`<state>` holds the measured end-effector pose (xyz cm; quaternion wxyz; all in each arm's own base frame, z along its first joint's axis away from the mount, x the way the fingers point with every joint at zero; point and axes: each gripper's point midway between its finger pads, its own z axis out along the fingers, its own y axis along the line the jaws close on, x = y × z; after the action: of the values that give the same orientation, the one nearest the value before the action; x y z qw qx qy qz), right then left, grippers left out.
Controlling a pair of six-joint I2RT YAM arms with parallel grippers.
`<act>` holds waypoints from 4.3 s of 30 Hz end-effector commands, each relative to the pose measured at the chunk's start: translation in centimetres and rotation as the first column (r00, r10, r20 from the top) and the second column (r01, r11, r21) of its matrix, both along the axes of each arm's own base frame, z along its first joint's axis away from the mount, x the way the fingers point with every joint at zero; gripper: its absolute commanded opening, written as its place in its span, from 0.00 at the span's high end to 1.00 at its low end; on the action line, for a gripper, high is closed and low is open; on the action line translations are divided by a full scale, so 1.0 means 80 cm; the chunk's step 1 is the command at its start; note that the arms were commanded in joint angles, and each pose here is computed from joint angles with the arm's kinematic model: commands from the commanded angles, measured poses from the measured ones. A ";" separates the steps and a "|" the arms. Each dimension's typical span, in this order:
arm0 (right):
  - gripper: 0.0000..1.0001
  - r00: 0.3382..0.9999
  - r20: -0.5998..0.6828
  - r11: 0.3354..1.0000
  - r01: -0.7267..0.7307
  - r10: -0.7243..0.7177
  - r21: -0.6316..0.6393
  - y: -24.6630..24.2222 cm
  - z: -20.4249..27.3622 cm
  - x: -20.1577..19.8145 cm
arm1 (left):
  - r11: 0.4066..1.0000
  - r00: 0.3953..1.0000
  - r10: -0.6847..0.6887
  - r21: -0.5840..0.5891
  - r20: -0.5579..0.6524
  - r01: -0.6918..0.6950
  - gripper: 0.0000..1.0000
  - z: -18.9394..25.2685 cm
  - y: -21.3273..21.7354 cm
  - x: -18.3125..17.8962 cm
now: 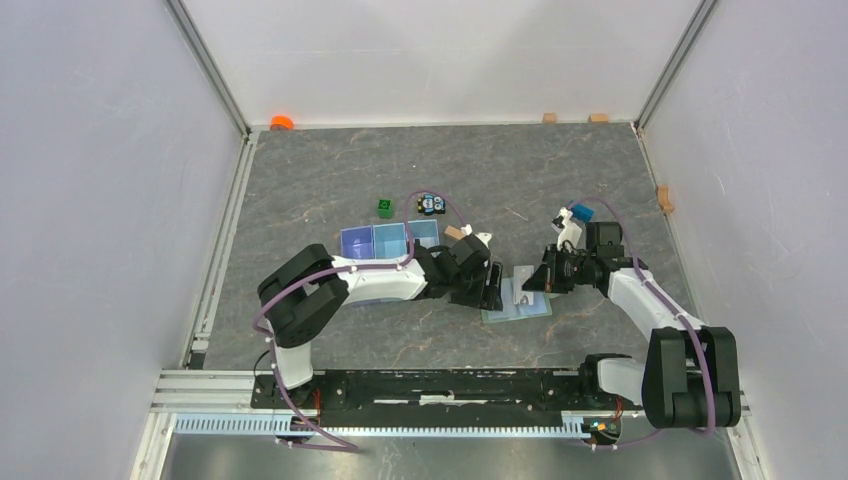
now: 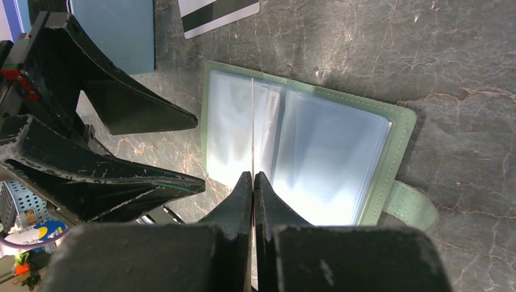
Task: Put the credit cards into the card holder
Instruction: Insert the credit card into the card holder.
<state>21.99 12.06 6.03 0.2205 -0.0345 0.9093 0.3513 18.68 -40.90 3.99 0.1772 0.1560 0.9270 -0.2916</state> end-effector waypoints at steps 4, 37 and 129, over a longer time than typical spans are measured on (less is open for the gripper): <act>1.00 1.000 0.012 1.000 0.001 -0.001 0.022 0.003 -0.004 0.006 | 1.000 1.000 0.015 0.017 0.018 -0.015 0.29 -0.006 -0.004 0.014; 1.00 0.990 -0.141 0.998 0.021 -0.028 -0.053 -0.004 -0.063 -0.032 | 0.991 1.000 0.008 0.135 0.020 -0.010 0.51 -0.047 0.018 0.026; 0.46 0.964 -0.104 0.914 0.194 -0.245 -0.357 -0.042 -0.035 -0.004 | 0.998 0.996 -0.064 0.011 -0.070 0.065 0.82 -0.058 0.005 0.002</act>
<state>21.08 10.50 2.51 0.1641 0.0682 0.9612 0.2109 20.87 -42.14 2.25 0.1772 0.1783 0.9108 -0.3276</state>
